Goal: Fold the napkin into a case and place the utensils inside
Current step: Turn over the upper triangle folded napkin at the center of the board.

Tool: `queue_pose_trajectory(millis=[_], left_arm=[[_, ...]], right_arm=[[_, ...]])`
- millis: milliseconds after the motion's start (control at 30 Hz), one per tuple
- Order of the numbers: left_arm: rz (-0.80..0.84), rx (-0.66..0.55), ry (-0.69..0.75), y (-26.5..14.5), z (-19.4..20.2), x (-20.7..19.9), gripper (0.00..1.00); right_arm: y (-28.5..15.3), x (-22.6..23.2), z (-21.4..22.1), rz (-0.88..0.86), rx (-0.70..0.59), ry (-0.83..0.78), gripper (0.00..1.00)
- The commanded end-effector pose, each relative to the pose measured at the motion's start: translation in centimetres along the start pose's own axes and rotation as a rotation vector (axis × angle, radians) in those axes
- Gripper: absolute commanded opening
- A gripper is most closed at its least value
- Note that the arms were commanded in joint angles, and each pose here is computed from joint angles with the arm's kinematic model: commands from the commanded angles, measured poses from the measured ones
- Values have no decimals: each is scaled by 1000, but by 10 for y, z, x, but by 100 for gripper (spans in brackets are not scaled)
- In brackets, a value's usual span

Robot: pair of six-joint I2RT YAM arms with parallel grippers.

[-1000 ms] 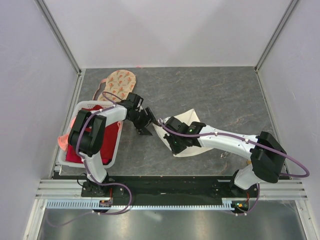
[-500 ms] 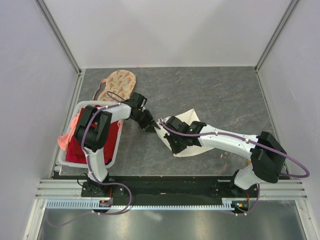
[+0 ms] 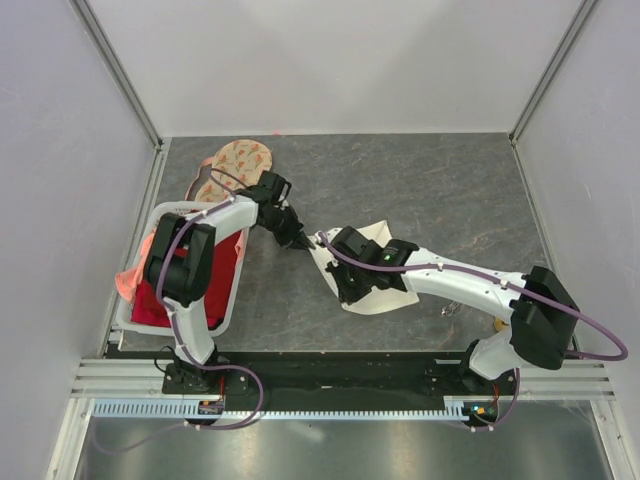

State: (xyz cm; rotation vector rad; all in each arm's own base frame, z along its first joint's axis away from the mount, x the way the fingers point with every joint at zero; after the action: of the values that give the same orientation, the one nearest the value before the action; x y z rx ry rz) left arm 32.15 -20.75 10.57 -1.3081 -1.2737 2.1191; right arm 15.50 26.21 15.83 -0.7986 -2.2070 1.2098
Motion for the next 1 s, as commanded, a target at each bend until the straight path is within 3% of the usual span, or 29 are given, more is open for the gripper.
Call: queue_pose_trajectory(millis=[0,167,367,533,733,967], left_arm=[[90,-222,100,-84,-30,-18,2],[122,-375,202,-169,-31,-39,2],[148,-480,245,-218,-27,-67,2],[107,-496,289,-194,-18,-93,2],[81,-443,315,-140,7,-123,2],[193,-464,319,-169,-8,-142,2]], right_arm=[[-9,40,-32,-148,-41,-95,0],[-18,102,-74,-339,-110,-221,0],[-51,141,-96,-609,-227,-246,0],[-56,124,-79,-749,-283,-159,0],[-39,77,-28,-724,-241,-3,0],[-53,66,-37,-659,-234,16,0]])
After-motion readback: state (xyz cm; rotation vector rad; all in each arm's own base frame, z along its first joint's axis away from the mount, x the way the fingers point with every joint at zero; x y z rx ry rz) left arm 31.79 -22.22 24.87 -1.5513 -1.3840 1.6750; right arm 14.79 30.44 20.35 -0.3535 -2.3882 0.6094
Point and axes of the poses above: each gripper's point midway between its finger pads, its own y axis out along the fingers, its own x axis along the line the jaws close on, z = x × y, the point moved 7 cm from there along -y, back along the fingers, and after that the axes turned 8 degrees about -y, right-handed, at the moved point
